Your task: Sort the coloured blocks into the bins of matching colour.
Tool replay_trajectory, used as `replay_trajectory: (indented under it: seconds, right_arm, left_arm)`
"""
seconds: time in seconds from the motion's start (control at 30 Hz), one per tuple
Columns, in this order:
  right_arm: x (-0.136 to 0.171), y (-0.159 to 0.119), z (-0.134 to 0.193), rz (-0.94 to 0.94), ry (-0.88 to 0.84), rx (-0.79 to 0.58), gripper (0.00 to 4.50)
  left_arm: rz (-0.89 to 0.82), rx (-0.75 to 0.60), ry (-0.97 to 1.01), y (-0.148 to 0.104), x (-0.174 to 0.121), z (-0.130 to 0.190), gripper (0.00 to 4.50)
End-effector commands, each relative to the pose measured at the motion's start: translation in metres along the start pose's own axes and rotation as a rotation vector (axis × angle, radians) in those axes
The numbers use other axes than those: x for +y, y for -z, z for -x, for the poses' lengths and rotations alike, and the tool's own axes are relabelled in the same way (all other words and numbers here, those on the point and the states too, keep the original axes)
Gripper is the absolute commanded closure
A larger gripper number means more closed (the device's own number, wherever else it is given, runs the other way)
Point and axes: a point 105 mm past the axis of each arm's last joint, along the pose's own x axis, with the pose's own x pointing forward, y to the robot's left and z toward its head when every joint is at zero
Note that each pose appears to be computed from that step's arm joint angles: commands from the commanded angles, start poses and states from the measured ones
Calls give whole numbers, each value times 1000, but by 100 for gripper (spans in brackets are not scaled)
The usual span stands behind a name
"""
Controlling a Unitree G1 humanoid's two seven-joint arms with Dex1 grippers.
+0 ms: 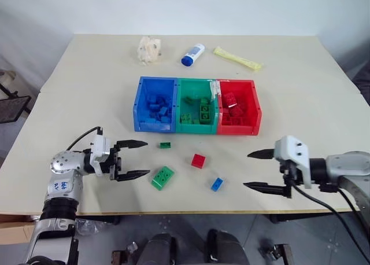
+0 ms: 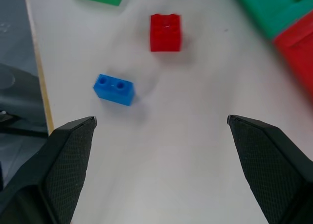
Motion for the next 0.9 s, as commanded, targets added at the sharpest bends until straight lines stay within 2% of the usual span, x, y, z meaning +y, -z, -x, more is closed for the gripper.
replay_trajectory:
  seconds: [0.03, 0.6, 0.73, 0.9]
  right_arm:
    - [16, -13, -18, 31, -40, -14, 2]
    - [12, 13, -58, 43, -92, 42, 2]
    - [11, 16, -61, 45, -89, 34, 112]
    - [13, 9, -62, 46, -97, -2, 288]
  left_arm:
    - [-31, -19, -1, -14, -6, 3, 0]
    - [15, -31, -28, -20, -31, -1, 0]
    - [16, -34, -32, -19, -32, -2, 0]
    - [14, -33, -41, -18, -31, -1, 0]
